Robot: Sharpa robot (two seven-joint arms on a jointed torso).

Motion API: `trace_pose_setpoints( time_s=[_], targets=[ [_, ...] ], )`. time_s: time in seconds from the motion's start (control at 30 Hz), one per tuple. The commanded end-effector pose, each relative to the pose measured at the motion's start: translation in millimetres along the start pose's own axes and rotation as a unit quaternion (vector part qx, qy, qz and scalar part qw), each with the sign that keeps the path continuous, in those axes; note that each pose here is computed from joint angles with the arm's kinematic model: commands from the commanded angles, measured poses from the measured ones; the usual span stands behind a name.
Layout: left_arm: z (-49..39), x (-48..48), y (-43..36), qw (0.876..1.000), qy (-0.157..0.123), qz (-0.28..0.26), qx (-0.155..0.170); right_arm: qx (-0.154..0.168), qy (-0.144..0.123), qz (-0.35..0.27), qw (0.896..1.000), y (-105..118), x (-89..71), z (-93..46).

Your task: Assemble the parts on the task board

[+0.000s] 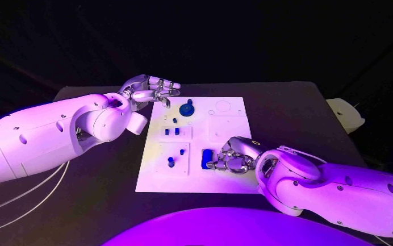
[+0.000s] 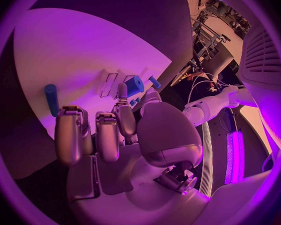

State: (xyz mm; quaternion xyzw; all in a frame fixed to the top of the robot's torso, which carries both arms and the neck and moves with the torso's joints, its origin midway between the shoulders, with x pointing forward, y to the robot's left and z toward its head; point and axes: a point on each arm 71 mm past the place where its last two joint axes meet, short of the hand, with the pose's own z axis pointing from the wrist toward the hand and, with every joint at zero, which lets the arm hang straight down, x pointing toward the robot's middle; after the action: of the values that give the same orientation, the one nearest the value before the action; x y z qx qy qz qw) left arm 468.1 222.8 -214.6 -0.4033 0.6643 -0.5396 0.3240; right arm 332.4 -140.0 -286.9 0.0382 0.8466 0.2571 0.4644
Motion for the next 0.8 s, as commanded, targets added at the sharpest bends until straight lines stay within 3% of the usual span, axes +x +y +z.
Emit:
trace_pose_setpoints(
  time_s=[0.03, 0.8],
  targets=[
    [0.7, 2.4, -0.6, 1.0, 0.01, -0.004, 0.002, -0.007, 0.01, -0.019, 1.0, 0.6, 1.8, 0.7],
    [-0.2, -0.3, 0.1, 1.0, 0.006, -0.004, 0.0, 0.018, 0.007, -0.032, 0.999, -6.8, 2.0, 11.9]
  ],
)
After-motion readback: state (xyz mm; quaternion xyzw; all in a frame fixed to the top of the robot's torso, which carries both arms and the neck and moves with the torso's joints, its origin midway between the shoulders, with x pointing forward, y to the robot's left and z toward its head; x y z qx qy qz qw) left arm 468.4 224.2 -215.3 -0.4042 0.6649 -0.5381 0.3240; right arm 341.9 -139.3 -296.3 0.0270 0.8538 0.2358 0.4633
